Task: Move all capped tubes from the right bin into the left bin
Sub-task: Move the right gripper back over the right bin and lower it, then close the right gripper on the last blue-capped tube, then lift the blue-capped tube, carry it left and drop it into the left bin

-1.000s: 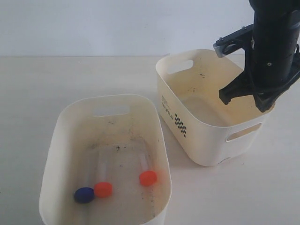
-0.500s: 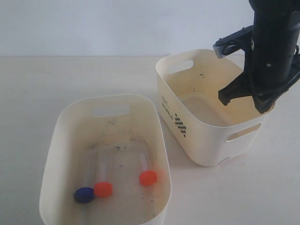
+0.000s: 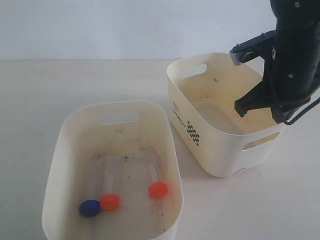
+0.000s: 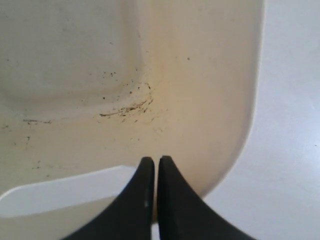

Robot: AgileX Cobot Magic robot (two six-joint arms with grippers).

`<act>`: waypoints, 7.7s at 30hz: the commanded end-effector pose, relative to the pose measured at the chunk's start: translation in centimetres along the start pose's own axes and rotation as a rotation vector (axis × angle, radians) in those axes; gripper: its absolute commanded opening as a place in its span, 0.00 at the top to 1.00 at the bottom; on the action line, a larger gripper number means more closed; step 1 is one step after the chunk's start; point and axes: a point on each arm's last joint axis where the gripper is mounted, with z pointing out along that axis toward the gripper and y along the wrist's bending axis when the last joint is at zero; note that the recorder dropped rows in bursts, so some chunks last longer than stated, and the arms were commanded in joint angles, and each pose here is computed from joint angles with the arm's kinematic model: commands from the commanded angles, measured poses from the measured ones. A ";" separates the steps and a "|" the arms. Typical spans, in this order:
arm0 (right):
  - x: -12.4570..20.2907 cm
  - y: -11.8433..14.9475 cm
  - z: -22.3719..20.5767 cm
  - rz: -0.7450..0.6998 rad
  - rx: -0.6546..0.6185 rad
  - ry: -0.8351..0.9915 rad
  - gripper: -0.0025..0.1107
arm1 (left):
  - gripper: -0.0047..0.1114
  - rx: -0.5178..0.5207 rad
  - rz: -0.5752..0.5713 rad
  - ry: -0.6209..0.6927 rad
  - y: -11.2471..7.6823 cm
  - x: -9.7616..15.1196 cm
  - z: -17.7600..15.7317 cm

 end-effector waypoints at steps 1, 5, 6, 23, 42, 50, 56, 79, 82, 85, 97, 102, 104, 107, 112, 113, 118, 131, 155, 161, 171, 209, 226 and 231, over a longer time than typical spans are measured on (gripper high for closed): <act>0.2 -0.2 -2.1 0.017 -0.065 -0.076 0.95 | 0.92 0.001 -0.016 -0.007 0.0 -0.2 0.0; -0.4 0.6 -3.7 -0.028 -0.191 -0.126 0.95 | 0.92 0.001 -0.016 -0.007 0.0 -0.2 0.0; -0.6 0.7 -4.2 -0.028 -0.212 -0.143 0.95 | 0.92 0.001 -0.016 -0.007 0.0 -0.2 0.0; -1.0 1.5 -6.0 0.007 -0.345 -0.156 0.95 | 0.92 0.001 -0.016 -0.007 0.0 -0.2 0.0; -1.3 1.5 -6.0 -0.075 -0.334 -0.206 0.95 | 0.92 0.001 -0.016 -0.007 0.0 -0.2 0.0; -2.8 1.6 -5.9 -0.074 -0.337 -0.344 0.95 | 0.92 0.001 -0.016 -0.007 0.0 -0.2 0.0; -7.4 4.1 1.6 -0.034 -0.412 -0.308 0.96 | 0.92 0.001 -0.016 -0.007 0.0 -0.2 0.0; -10.4 0.3 7.0 -0.082 -0.797 -0.158 0.79 | 0.92 0.001 -0.016 -0.007 0.0 -0.2 0.0; -10.3 0.5 7.7 -0.133 -0.806 -0.142 0.69 | 0.92 0.001 -0.016 -0.007 0.0 -0.2 0.0; -10.3 0.5 8.0 -0.153 -0.806 -0.143 0.67 | 0.92 0.001 -0.016 -0.007 0.0 -0.2 0.0; -10.9 1.1 10.2 -0.092 -0.823 -0.144 0.67 | 0.92 0.001 -0.016 -0.007 0.0 -0.2 0.0; -10.9 1.4 10.9 -0.078 -0.849 -0.123 0.47 | 0.92 0.001 -0.016 -0.007 0.0 -0.2 0.0; -11.0 1.4 10.9 -0.076 -0.848 -0.127 0.39 | 0.92 0.001 -0.016 -0.007 0.0 -0.2 0.0; -11.1 1.4 11.0 -0.067 -0.842 -0.133 0.37 | 0.92 0.001 -0.016 -0.007 0.0 -0.2 0.0; -11.2 1.4 11.1 -0.055 -0.832 -0.145 0.37 | 0.92 0.001 -0.016 -0.007 0.0 -0.2 0.0; -11.3 1.5 11.0 -0.059 -0.826 -0.148 0.37 | 0.92 0.001 -0.016 -0.007 0.0 -0.2 0.0; -11.3 2.5 10.9 -0.092 -0.816 -0.153 0.37 | 0.92 0.001 -0.016 -0.007 0.0 -0.2 0.0; -11.0 3.6 13.9 -0.079 -0.777 -0.060 0.37 | 0.92 0.001 -0.016 -0.007 0.0 -0.2 0.0; -10.5 3.6 16.5 -0.088 -0.716 0.008 0.84 | 0.92 0.001 -0.016 -0.007 0.0 -0.2 0.0; -10.5 3.7 16.3 -0.090 -0.722 0.018 0.98 | 0.92 0.001 -0.016 -0.007 0.0 -0.2 0.0; -10.4 3.6 15.9 -0.084 -0.724 0.029 0.98 | 0.92 0.001 -0.016 -0.007 0.0 -0.2 0.0; -4.8 -2.7 -10.6 -0.034 -0.554 -0.497 0.98 | 0.92 0.001 -0.016 -0.007 0.0 -0.2 0.0; 2.0 3.9 -14.0 -0.099 -0.937 -0.405 0.98 | 0.92 0.001 -0.016 -0.007 0.0 -0.2 0.0; 4.5 8.6 -12.7 -0.102 -0.953 -0.421 0.98 | 0.92 0.001 -0.016 -0.007 0.0 -0.2 0.0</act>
